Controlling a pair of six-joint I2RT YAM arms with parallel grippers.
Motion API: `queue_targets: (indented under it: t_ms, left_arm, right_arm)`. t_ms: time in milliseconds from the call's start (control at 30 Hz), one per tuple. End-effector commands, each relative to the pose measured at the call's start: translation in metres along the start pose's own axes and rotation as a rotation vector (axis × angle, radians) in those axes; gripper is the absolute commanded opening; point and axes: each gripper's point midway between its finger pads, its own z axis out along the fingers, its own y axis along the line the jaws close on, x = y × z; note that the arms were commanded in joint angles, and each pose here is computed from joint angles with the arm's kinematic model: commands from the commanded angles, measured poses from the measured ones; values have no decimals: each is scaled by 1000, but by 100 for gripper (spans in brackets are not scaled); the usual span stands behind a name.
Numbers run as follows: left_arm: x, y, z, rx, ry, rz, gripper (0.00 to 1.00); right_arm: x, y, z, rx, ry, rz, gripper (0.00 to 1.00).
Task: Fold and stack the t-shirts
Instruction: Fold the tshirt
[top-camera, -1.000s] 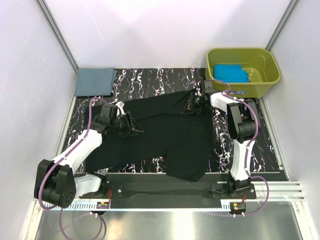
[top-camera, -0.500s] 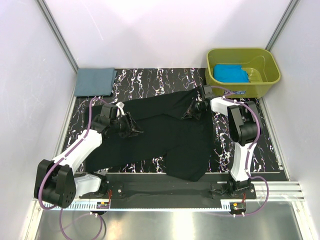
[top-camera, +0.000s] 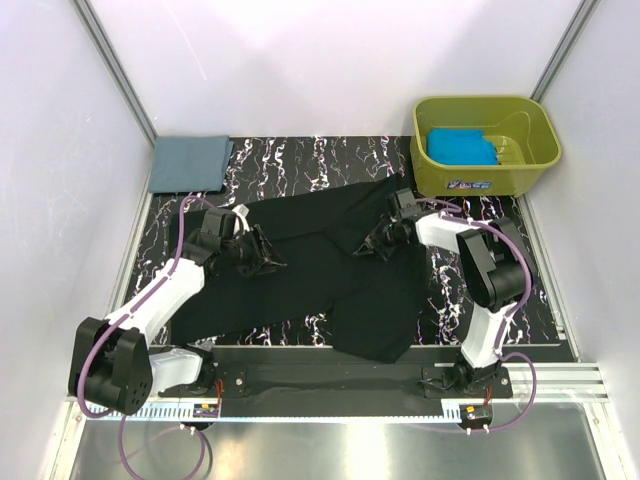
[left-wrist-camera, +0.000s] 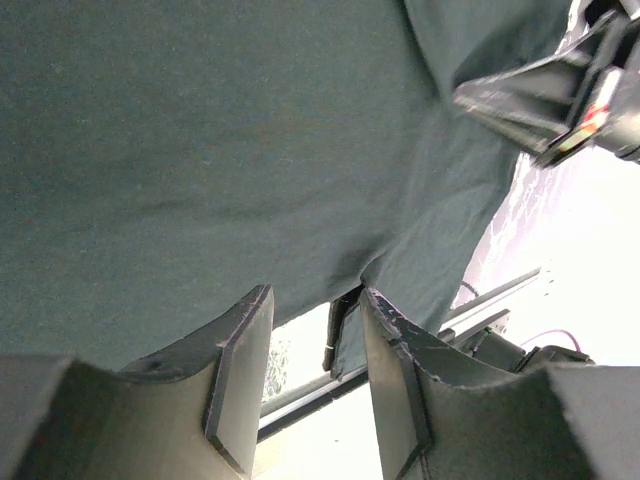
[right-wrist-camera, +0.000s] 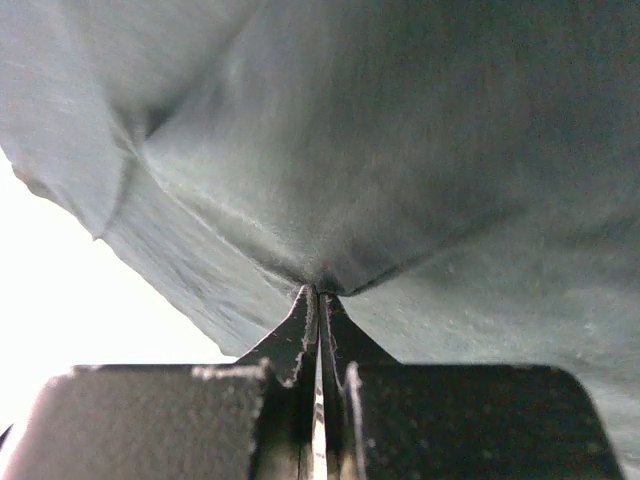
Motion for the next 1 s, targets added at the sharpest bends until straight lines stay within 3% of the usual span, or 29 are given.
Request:
queue_targets:
  t_ms: [0, 267, 333, 367, 500, 567, 633, 733, 833, 967]
  left_arm:
    - [-8, -13, -4, 49, -23, 40, 45]
    - [0, -9, 1, 57, 11, 42, 45]
    - [0, -12, 4, 81, 16, 38, 45]
    - [0, -13, 8, 88, 23, 16, 45]
    - [-7, -29, 23, 164, 27, -16, 45]
    - [-6, -38, 34, 176, 50, -22, 45]
    - [-14, -58, 42, 210, 39, 3, 45]
    - [-10, -83, 64, 235, 67, 19, 44]
    - [-2, -103, 87, 256, 100, 8, 46]
    - [4, -102, 115, 198, 103, -17, 47]
  right_arm:
    - [15, 9, 1, -9, -20, 90, 0]
    - [39, 13, -2, -28, -42, 165, 0]
    - [44, 15, -3, -39, -18, 153, 13]
    - [47, 16, -4, -42, -1, 132, 34]
    - [43, 16, -26, -23, -42, -81, 60]
    - [37, 9, -48, 19, -84, -162, 67]
    - [15, -3, -68, 48, -147, -262, 68]
    - [-32, -31, -108, 96, -283, -291, 65]
    - [-63, -44, -128, 104, -342, -338, 53]
    - [-82, -48, -115, 138, -322, -434, 40]
